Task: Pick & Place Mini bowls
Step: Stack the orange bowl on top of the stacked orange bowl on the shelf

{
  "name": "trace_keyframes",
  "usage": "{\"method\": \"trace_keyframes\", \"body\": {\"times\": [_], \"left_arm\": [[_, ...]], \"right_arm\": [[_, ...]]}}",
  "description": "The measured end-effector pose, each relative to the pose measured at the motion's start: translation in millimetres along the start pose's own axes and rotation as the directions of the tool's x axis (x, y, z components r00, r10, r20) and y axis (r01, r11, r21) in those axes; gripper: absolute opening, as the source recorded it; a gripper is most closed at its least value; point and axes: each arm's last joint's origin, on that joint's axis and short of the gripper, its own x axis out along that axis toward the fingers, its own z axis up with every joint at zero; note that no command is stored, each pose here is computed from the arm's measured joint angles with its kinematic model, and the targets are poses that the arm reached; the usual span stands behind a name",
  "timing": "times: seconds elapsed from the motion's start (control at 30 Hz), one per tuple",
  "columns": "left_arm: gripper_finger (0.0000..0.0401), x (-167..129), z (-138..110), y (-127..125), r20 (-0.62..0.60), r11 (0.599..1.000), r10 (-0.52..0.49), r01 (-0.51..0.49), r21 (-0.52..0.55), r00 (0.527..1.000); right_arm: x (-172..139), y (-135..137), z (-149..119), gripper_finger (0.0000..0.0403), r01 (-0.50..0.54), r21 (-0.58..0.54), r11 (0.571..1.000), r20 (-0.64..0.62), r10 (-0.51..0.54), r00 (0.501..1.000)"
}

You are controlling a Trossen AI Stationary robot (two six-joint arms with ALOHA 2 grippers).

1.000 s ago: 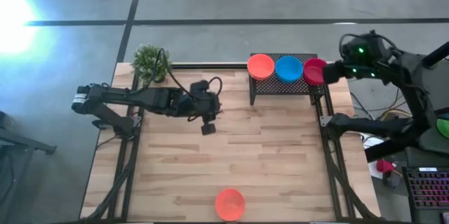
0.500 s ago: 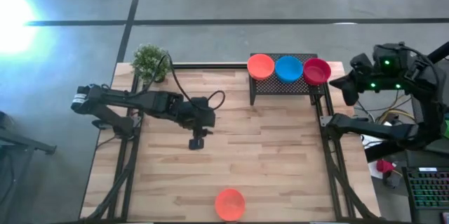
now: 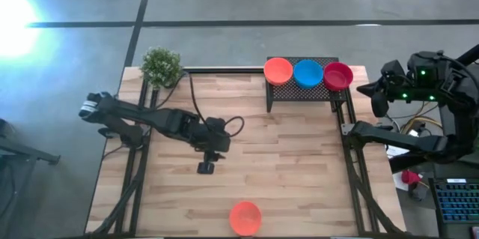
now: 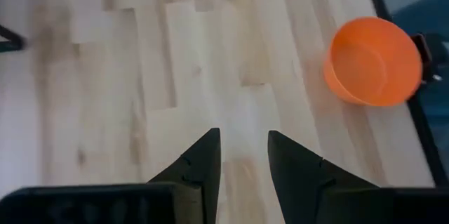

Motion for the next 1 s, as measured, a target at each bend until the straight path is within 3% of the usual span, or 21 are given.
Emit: {"method": "trace_keyframes", "body": {"times": [0.23, 0.57, 0.73, 1.0], "left_arm": [[0.0112, 7.6, -0.9, -10.6, -0.026, 0.998, -0.052, 0.052, 0.025, 0.998], [0.0112, 32.8, -4.5, -32.6, -0.098, 0.996, -0.067, 0.073, 0.051, 0.993], [0.0112, 44.4, -1.8, -44.7, -0.08, 0.992, -0.12, 0.123, 0.035, 0.99], [0.0112, 88.7, -1.6, -59.3, -0.095, 0.988, -0.135, 0.126, -0.092, 0.986]], "right_arm": [[4.3, -0.3, 1.6, 0.0008, 0.003, 0.004, 1.0, -0.018, -0.003, 1.0], [26.9, -6.4, -14.4, 0.0008, 0.012, 0.023, 1.0, -0.148, -0.008, 0.989], [26.5, -5.4, -18.3, 0.0008, -0.048, 0.03, 0.998, -0.15, 0.052, 0.987], [17.4, -4.8, -23.6, 0.0008, -0.081, -0.107, 0.991, -0.09, 0.071, 0.993]]}}
